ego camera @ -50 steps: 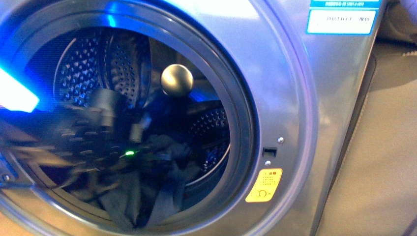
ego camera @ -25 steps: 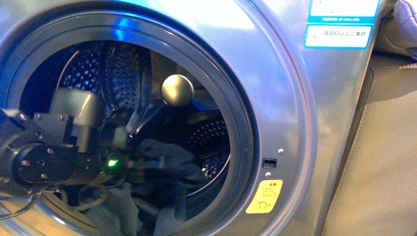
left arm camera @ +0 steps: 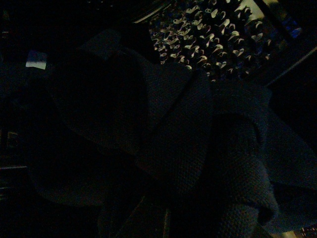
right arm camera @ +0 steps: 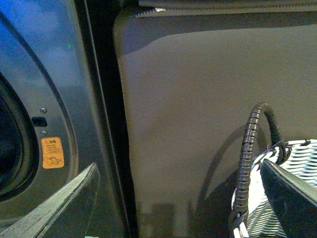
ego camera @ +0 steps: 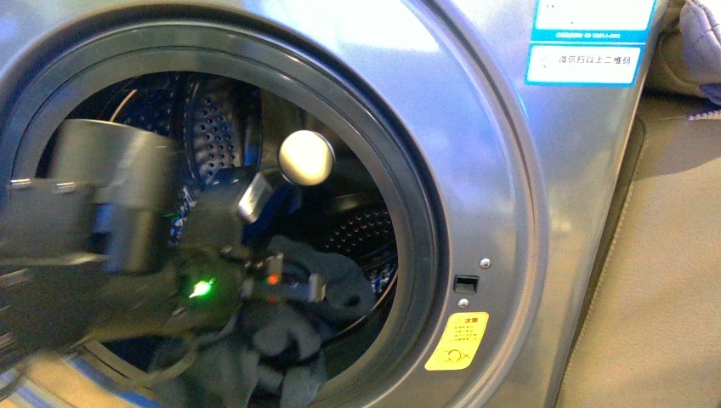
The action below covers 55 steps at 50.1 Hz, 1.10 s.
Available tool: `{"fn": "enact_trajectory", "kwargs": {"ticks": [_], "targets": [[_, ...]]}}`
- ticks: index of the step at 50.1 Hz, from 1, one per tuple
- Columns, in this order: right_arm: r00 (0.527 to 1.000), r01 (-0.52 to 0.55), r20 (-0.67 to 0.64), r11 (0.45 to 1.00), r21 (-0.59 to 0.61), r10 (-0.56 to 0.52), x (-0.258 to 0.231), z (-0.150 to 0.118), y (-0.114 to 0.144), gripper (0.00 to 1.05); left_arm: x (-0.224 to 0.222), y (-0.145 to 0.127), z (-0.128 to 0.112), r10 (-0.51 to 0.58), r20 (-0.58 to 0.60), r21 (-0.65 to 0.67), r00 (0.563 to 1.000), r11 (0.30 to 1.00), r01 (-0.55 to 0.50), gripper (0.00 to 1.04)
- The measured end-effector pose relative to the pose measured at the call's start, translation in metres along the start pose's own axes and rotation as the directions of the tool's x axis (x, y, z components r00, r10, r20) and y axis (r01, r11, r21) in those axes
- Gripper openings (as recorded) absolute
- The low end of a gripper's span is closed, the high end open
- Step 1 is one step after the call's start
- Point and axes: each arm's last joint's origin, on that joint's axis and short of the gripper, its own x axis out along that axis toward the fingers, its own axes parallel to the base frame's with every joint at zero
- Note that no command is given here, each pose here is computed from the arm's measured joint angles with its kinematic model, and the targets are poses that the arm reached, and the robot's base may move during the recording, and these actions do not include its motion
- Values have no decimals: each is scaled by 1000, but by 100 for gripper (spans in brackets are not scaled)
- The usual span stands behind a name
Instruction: Collect clothes from washing machine
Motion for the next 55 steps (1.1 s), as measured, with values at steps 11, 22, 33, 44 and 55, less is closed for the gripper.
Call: {"fn": "enact_trajectory", "kwargs": {"ticks": [11,22,33,44,55], "targets": [[1000,0,0,1000,0,0,0,0,0,97,-38,-5,7,-54,51,7,997,999,53,9],[1000,0,0,1000,0,0,0,0,0,97,-83,-8,29,-107,149,31,983,994,104,9],[1000,0,0,1000,0,0,0,0,0,97,-126,-13,55,-146,258,71,955,989,131,9],[1000,0,0,1000,0,0,0,0,0,97,-162,-27,86,-204,367,118,908,978,172,8],[1000,0,0,1000,0,0,0,0,0,97,-182,-45,119,-253,449,160,857,966,202,8]]}}
